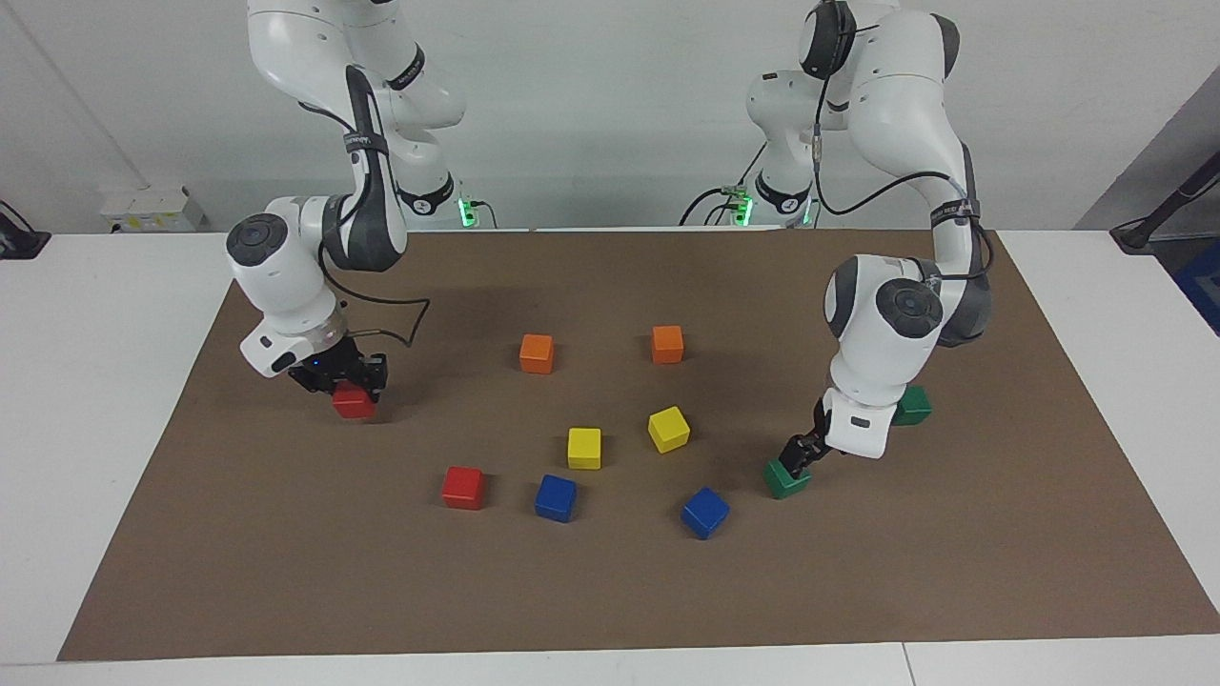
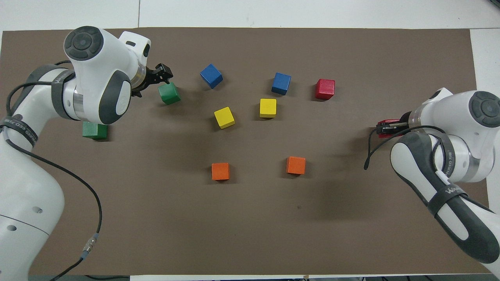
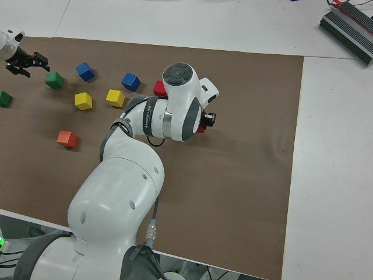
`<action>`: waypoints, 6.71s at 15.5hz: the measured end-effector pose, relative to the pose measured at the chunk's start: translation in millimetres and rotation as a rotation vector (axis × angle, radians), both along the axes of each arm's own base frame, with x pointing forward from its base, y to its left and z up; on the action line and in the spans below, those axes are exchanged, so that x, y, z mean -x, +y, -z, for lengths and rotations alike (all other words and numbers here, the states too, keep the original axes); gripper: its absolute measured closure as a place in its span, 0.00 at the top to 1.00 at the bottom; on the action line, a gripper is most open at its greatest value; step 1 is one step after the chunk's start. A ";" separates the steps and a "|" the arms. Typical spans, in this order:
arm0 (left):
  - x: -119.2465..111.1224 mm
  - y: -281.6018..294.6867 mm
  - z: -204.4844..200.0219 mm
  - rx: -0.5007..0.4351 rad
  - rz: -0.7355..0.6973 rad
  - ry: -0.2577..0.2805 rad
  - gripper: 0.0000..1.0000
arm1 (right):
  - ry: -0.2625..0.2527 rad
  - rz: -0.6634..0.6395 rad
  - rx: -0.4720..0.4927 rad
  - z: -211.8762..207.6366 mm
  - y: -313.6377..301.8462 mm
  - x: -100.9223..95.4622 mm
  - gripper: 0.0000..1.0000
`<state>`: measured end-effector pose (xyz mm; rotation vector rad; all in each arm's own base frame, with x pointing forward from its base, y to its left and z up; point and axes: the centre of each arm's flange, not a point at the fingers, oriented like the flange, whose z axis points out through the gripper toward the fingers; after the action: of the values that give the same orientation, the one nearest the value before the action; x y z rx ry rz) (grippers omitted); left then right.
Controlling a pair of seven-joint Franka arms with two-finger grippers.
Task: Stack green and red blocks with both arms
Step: 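Reach the left gripper to the other green while the right gripper places red, then grasp the second green with the left gripper while the right gripper reaches red, then stack green on green with the left gripper while the right gripper grasps red, then withdraw the left gripper while the right gripper carries red to the placed red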
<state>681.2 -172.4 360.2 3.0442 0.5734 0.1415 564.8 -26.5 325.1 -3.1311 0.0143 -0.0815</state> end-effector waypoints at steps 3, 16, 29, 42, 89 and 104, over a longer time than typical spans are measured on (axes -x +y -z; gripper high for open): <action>-0.2 -9.9 4.0 0.007 -0.012 -0.014 1.00 | -0.010 0.006 0.008 19.0 -6.6 -4.3 0.55; 0.8 -24.0 36.3 -0.015 0.007 -0.046 1.00 | 0.001 0.049 0.006 19.1 -1.2 -16.2 0.98; 3.7 -0.1 16.4 -0.064 0.021 0.025 0.55 | 0.024 0.126 0.038 -100.4 143.5 -94.7 1.00; 51.7 182.9 -35.0 -0.113 0.473 0.144 0.55 | 0.018 0.140 0.033 -24.9 188.5 -158.1 1.00; 163.3 198.0 -215.6 -0.041 0.515 0.159 1.00 | 0.080 0.026 0.057 -44.2 6.7 -56.1 0.55; 128.7 154.0 -252.6 -0.033 0.476 0.160 1.00 | 0.003 0.017 0.052 -13.9 4.2 -32.2 0.55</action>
<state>552.4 -18.4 612.8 3.1357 -0.1613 -0.1116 597.0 -22.3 339.0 -3.1831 0.0399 -0.0784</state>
